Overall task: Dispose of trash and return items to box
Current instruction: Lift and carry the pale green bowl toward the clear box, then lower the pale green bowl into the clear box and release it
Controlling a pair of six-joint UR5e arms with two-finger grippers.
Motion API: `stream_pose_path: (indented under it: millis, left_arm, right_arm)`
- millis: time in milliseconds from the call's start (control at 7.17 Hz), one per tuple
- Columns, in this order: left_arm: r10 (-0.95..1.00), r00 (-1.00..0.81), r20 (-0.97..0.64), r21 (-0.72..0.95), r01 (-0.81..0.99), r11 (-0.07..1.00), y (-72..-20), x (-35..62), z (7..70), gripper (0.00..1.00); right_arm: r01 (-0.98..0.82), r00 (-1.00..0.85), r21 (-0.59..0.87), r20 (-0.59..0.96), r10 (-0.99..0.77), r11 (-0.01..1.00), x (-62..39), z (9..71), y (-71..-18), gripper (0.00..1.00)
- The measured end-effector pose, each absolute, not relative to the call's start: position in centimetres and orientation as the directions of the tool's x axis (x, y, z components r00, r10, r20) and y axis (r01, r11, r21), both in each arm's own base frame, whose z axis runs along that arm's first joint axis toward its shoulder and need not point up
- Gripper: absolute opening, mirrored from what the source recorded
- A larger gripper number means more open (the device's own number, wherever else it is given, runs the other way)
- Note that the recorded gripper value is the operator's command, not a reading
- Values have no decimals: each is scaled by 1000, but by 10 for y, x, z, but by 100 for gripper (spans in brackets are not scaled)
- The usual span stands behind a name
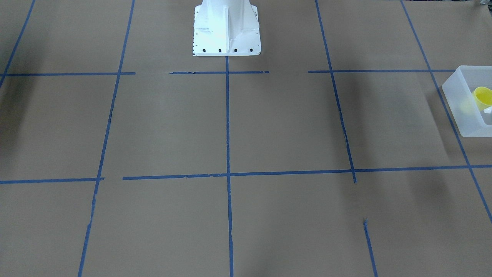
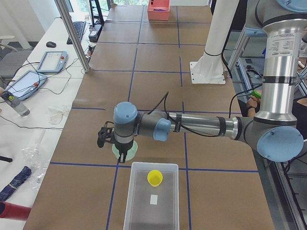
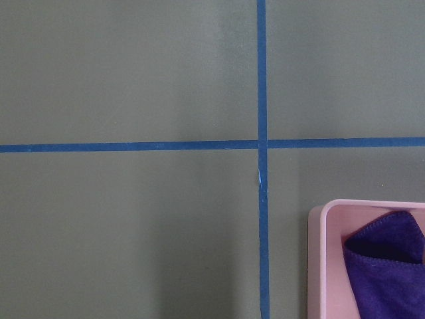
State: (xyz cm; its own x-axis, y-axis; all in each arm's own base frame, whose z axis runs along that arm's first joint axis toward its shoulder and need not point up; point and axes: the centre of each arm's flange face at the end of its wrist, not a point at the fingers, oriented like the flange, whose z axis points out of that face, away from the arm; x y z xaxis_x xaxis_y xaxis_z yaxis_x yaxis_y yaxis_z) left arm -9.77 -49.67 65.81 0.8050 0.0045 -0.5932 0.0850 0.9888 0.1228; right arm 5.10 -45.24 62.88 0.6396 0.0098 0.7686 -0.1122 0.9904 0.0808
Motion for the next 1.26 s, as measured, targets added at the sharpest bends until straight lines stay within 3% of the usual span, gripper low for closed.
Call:
stream_pose_path:
  millis: [558,698,837,1256]
  left_arm:
    - [50,866,-498,115,9,993,-439,-153,754,0]
    - [53,868,-493,120,7,993,-428,-152,765,70]
    - [55,870,-490,123,7,992,-422,-152,771,100]
    - [48,869,-493,115,10,993,-405,-149,778,100]
  right_arm:
    - [-114,639,85,769,7,990,51,628,-452,100]
    - [-114,639,85,769,7,990,51,628,-453,100]
    - [-114,640,84,769,8,990,51,628,-453,100]
    - [-113,639,89,769,4,990,51,627,-453,100]
